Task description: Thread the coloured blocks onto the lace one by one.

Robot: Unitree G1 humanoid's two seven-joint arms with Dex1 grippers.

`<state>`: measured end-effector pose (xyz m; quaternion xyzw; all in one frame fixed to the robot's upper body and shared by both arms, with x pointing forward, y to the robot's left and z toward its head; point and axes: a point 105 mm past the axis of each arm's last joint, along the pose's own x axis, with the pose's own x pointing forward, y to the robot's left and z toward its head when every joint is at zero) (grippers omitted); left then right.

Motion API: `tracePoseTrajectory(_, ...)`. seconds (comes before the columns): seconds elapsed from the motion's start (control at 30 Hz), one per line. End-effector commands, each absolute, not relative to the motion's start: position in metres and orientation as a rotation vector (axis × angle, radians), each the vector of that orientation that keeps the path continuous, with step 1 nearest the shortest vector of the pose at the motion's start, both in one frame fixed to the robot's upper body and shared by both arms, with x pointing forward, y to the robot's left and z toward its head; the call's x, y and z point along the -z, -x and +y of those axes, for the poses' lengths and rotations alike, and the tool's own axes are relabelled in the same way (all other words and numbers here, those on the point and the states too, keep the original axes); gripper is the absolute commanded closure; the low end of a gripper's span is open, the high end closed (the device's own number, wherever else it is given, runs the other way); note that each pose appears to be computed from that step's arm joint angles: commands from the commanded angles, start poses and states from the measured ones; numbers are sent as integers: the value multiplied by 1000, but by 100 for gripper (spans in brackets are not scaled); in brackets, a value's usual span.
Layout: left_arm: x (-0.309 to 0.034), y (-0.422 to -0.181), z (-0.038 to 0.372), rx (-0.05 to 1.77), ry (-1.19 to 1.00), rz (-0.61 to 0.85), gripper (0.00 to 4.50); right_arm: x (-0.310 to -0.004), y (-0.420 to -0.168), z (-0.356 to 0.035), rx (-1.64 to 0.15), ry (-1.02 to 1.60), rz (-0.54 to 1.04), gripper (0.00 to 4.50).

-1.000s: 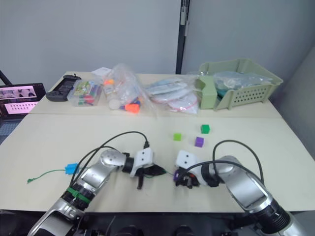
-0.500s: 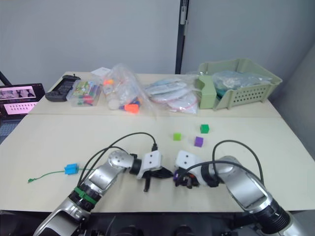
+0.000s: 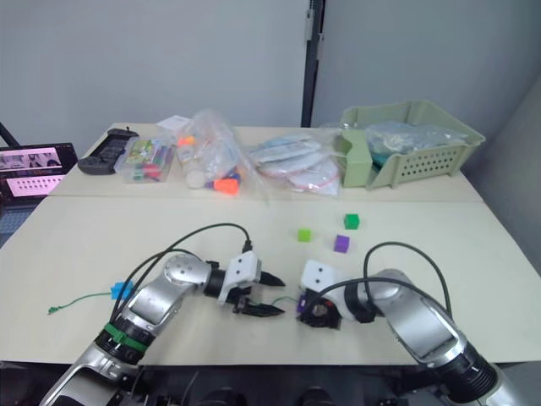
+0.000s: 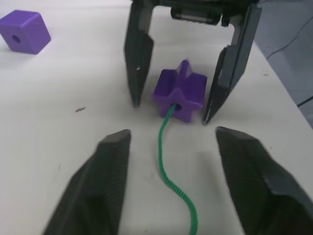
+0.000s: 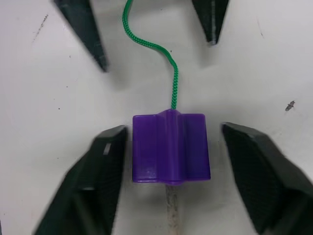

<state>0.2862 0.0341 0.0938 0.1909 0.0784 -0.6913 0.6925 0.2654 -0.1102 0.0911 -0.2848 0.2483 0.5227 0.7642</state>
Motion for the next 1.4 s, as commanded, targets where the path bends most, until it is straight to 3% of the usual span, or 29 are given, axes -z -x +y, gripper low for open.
tracePoseTrajectory(0.03,-101,-283,26,1571,-439,122,3,-96,-263,-106,-1157,615,516,0)
tracePoseTrajectory(0.17,-98,-281,20,1600,-459,117,3,-104,-261,-113,-1144,620,502,0)
tracePoseTrajectory(0.37,-95,-281,-7,1648,-513,76,3,-122,-233,-144,-1123,559,475,0)
tracePoseTrajectory(0.73,-89,-284,-25,1659,-568,54,3,-106,-233,-161,-1053,527,438,0)
tracePoseTrajectory(1.07,-87,-287,-30,1664,-587,50,313,-97,-238,-163,-1051,546,456,0)
tracePoseTrajectory(1.27,-86,-285,-26,1674,-590,55,314,-86,-246,-167,-1018,540,486,0)
tracePoseTrajectory(1.4,-87,-285,-24,1675,-593,57,314,-78,-245,-170,-1031,548,515,124)
